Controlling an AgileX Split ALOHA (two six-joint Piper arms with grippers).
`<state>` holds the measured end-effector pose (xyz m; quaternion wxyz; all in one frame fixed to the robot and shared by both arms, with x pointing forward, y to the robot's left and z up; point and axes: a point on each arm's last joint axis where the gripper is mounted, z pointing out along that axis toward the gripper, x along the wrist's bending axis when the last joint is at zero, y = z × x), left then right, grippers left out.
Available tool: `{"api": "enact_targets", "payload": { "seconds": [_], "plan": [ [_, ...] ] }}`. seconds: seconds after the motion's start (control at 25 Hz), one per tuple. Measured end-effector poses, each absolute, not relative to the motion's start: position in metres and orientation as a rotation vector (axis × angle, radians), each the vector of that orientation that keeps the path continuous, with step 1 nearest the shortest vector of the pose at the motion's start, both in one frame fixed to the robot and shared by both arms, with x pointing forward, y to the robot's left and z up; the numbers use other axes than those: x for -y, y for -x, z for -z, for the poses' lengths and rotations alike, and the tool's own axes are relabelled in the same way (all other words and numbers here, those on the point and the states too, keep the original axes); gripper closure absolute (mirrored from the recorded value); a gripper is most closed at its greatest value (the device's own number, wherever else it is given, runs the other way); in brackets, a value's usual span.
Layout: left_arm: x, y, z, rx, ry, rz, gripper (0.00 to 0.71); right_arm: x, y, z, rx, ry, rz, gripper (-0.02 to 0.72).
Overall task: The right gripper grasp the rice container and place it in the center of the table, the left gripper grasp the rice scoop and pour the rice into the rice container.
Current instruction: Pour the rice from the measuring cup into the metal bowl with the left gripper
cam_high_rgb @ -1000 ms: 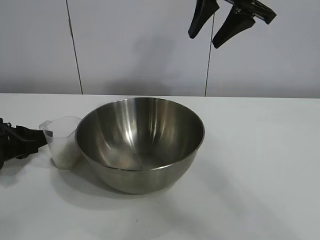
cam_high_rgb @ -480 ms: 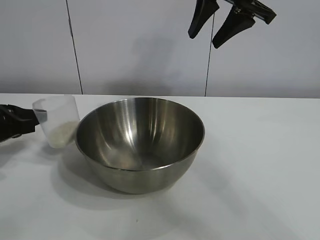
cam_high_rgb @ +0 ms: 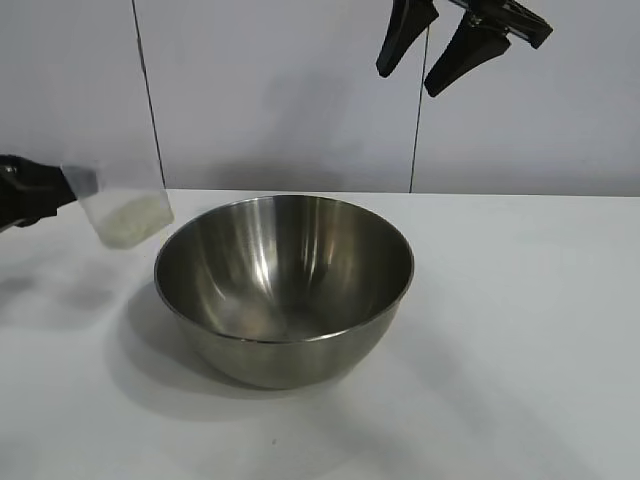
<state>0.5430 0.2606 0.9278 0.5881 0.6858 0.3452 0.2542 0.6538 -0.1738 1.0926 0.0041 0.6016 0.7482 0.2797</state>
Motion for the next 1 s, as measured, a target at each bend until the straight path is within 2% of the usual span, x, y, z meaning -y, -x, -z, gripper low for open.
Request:
{"api": "enact_targets", "payload": {
  "seconds": [0.2, 0.28, 0.56, 0.68, 0.8, 1.0],
  "plan": [
    [-0.255, -0.53, -0.97, -0.688, -1.681, -0.685, 0.701, 0.174, -0.654, -1.093, -2.345, -1.886, -0.879, 0.324],
    [-0.242, -0.524, -0.979, -0.642, -1.729, -0.695, 0.701, 0.174, -0.654, -1.093, -2.345, -1.887, -0.88, 0.324],
    [-0.178, -0.536, -0.977, -0.509, -2.012, -0.745, 0.701, 0.173, -0.654, -1.093, -2.346, -1.891, -0.888, 0.324],
    [-0.158, -0.547, -0.971, -0.456, -2.112, -0.811, 0.701, 0.173, -0.654, -1.093, -2.346, -1.891, -0.888, 0.324],
    [-0.145, -0.554, -0.964, -0.38, -2.184, -0.887, 0.701, 0.173, -0.654, -1.093, -2.346, -1.891, -0.888, 0.324],
    [-0.133, -0.553, -0.966, -0.306, -2.203, -1.03, 0.701, 0.173, -0.654, -1.093, -2.342, -1.889, -0.892, 0.324]
  ]
}}
